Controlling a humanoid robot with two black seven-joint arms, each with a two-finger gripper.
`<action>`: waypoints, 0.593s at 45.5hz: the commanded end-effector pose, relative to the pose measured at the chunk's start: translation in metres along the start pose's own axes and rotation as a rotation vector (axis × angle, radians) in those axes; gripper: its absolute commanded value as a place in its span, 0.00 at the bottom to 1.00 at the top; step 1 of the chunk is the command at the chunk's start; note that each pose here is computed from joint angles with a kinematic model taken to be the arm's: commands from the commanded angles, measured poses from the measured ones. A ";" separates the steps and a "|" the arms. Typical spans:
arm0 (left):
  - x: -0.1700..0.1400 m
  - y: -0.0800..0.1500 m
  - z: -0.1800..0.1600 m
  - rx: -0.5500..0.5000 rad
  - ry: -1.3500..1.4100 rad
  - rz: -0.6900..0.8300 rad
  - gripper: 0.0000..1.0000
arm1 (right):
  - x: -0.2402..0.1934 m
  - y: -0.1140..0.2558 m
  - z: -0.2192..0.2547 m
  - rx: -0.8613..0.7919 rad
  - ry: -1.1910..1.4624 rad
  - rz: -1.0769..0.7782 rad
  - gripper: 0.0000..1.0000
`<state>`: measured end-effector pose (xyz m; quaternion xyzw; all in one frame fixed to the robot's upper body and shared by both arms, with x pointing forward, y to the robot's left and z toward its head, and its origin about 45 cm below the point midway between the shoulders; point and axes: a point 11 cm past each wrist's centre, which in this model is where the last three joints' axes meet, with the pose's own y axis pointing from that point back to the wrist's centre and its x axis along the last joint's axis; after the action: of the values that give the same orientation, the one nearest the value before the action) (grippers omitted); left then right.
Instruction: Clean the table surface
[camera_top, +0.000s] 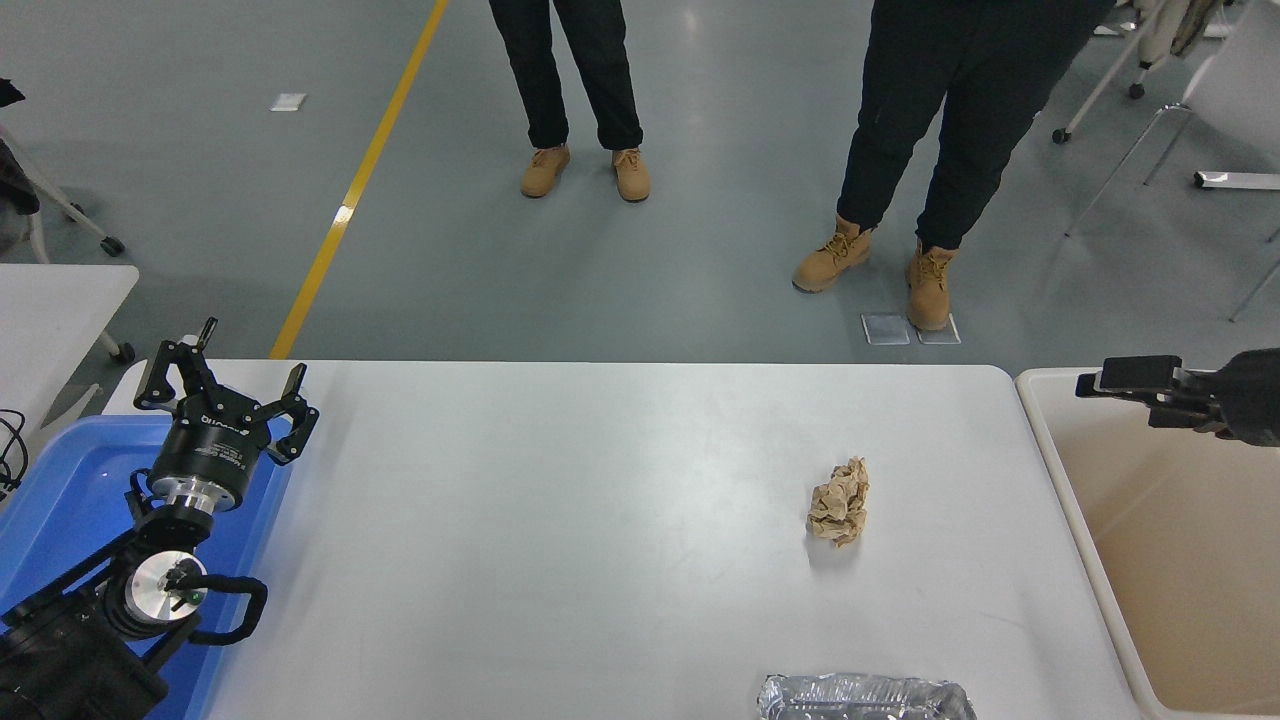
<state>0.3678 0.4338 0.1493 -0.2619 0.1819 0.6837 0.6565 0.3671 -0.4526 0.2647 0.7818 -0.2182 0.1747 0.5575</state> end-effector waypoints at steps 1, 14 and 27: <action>0.000 0.000 0.000 -0.001 0.001 0.001 0.99 | -0.030 0.021 0.002 -0.056 0.095 -0.175 0.99; 0.000 0.000 0.000 -0.001 0.001 0.001 0.99 | -0.081 0.038 0.036 -0.168 0.167 -0.325 0.99; 0.000 0.000 0.000 -0.001 0.001 0.001 0.99 | -0.111 0.043 0.035 -0.139 0.139 -0.375 0.99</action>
<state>0.3677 0.4339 0.1493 -0.2620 0.1820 0.6838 0.6563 0.2776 -0.4823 0.2395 0.7496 -0.0657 0.1235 0.6470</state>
